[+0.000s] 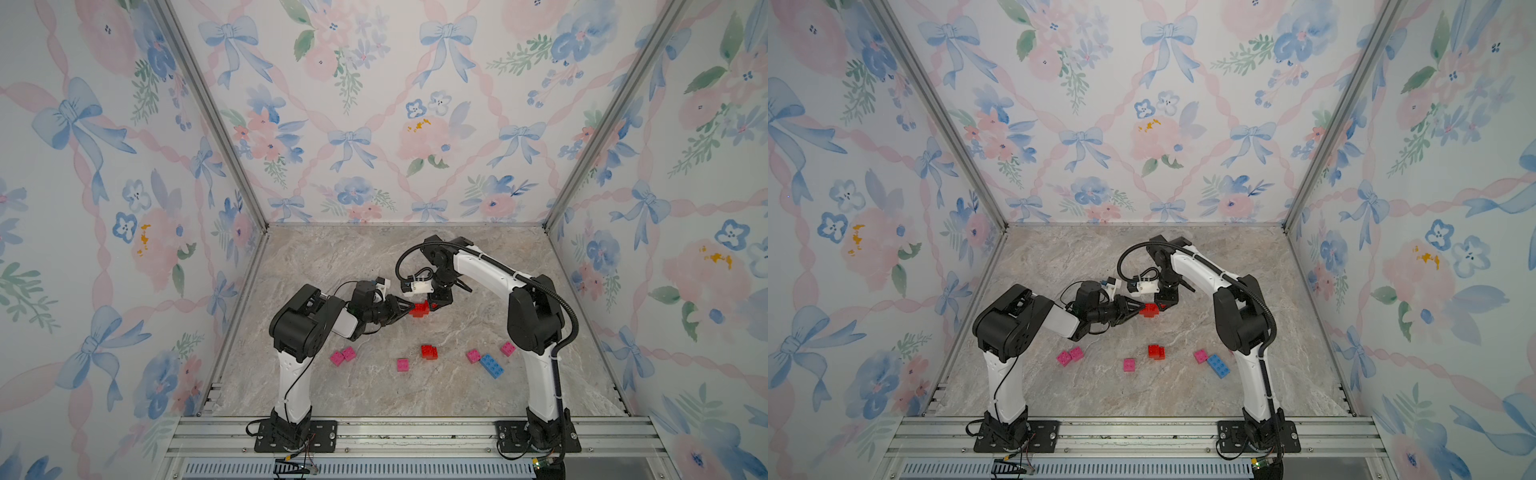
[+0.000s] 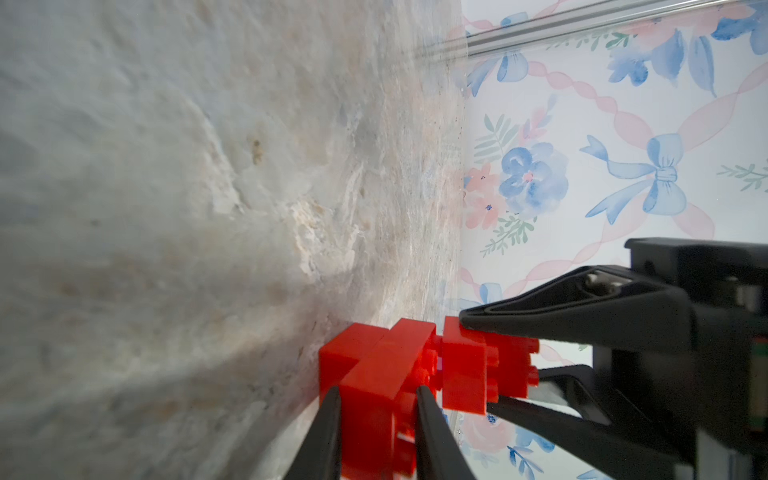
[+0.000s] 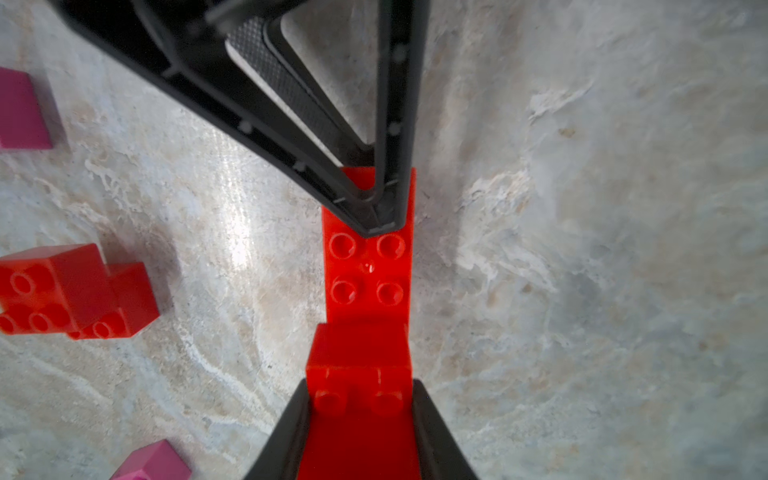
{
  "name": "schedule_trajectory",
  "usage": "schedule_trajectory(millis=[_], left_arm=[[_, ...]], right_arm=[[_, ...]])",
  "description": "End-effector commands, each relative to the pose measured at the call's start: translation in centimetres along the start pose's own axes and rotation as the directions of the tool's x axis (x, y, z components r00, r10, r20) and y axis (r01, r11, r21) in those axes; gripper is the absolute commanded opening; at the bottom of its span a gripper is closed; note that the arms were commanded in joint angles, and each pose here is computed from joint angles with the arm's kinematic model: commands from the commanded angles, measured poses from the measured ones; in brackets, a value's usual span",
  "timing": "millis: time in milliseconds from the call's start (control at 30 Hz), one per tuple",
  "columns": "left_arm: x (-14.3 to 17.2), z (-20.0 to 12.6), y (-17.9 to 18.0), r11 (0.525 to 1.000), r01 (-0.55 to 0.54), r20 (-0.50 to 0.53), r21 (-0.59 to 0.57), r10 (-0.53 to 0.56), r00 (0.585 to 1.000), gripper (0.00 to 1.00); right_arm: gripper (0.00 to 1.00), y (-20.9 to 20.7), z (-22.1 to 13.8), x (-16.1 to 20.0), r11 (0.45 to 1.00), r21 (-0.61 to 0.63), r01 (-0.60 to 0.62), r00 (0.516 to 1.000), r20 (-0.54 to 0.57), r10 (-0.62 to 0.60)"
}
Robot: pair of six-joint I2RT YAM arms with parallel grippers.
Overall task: Assemble the letter v with lego
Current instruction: Assemble the lego brick with the lego brick.
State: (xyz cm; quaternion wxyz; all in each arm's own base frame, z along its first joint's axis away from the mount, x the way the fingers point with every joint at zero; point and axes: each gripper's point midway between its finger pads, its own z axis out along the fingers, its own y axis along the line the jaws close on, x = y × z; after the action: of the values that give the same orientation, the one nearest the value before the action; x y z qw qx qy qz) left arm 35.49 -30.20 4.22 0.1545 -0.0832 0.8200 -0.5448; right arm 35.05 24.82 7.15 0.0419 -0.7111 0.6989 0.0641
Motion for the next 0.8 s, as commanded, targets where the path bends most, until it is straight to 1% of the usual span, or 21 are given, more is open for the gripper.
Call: schedule_trajectory(millis=[0,267,767], left_arm=[[0.5,0.2,1.7,0.998,0.016,-0.018,-0.054,-0.017,1.000,0.24],[0.6,0.3,1.8,0.998,0.016,-0.021,-0.060,-0.017,1.000,0.22],[0.7,0.3,2.2,0.997,0.019,-0.022,-0.070,-0.021,1.000,0.23]], right_arm=[[0.00,0.6,0.3,0.2,0.999,-0.031,0.017,0.999,-0.049,-0.018],[0.00,0.5,0.7,0.7,1.000,-0.026,0.016,0.994,-0.104,-0.019],[0.00,1.2,1.7,0.3,0.998,-0.061,0.016,0.990,-0.136,-0.024]])
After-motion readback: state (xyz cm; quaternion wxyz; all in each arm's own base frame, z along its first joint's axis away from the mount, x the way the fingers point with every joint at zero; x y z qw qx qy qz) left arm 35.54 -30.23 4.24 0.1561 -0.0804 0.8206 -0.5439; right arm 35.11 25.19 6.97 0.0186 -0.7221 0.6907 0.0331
